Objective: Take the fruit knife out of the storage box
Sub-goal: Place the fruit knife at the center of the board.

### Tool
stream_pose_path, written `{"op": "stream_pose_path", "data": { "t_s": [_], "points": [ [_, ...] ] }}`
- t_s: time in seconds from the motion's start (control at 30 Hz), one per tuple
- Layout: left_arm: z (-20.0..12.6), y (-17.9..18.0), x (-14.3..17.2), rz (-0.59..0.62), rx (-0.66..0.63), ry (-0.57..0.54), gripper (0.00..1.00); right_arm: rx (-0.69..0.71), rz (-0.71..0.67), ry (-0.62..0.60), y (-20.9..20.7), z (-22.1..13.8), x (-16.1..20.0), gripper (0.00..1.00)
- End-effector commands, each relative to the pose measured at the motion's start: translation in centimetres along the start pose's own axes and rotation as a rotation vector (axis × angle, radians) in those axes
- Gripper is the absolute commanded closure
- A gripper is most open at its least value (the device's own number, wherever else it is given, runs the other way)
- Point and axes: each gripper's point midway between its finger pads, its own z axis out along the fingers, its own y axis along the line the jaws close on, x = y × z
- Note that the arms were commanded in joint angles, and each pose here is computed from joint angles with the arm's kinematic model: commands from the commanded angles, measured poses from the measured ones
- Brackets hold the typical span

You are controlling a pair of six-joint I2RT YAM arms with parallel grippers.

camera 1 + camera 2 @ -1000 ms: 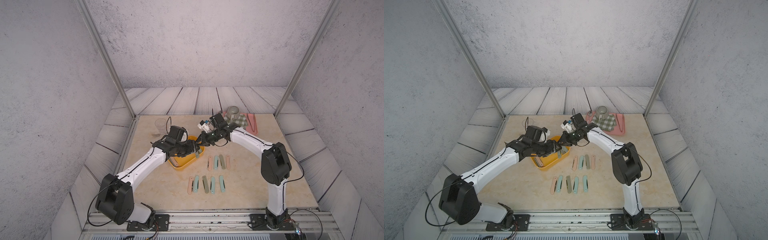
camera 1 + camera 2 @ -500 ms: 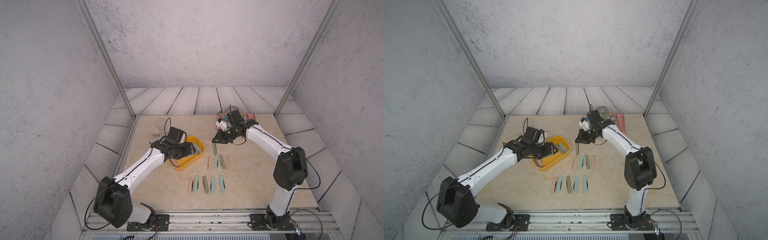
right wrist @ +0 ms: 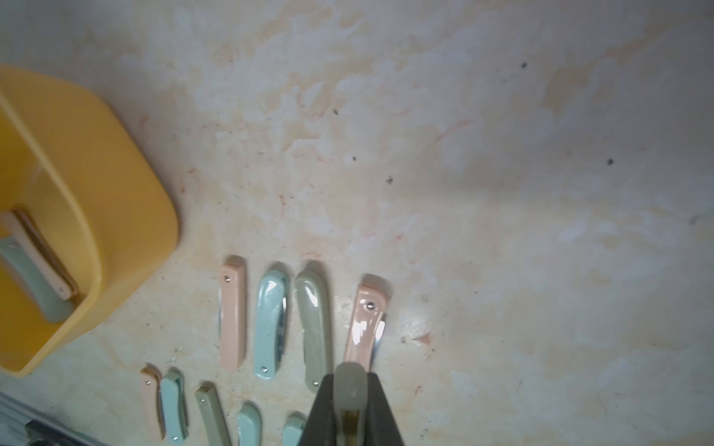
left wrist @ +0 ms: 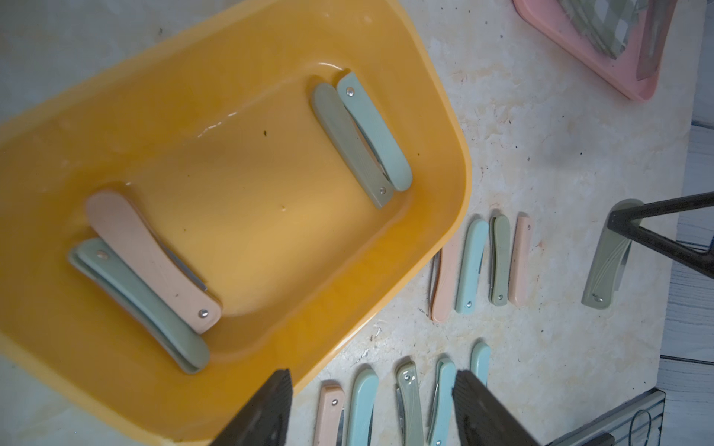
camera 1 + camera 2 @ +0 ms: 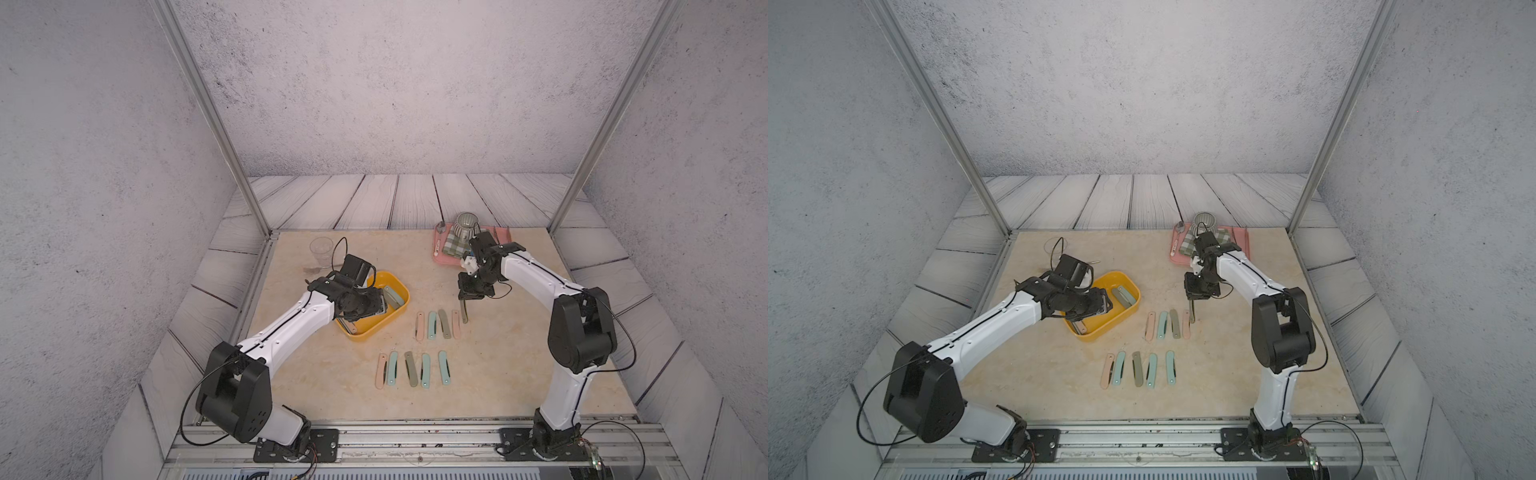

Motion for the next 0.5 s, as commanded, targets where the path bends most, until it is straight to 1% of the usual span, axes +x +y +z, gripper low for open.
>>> {"op": "stream_pose_path", "data": {
  "t_s": [0.0, 0.13, 0.27, 0.47],
  "points": [
    [-0.2, 0.1, -0.8, 0.011, -0.016, -0.011, 0.3, 0.092, 0.014, 0.06, -2.6, 1.4, 1.3, 1.0],
    [0.0, 0.3, -1.0, 0.006, -0.022, -0.01, 0.3, 0.106, 0.033, 0.09, -3.5, 2.9, 2.1, 1.0],
    [0.2, 0.4, -1.2, 0.001, -0.027, -0.008, 0.3, 0.09, 0.057, 0.108, -3.6, 4.0, 2.7, 1.0],
    [0.5, 0.4, -1.4, -0.001, -0.024, -0.003, 0.3, 0.073, 0.087, 0.099, -3.5, 4.8, 2.9, 1.0]
  ]
}}
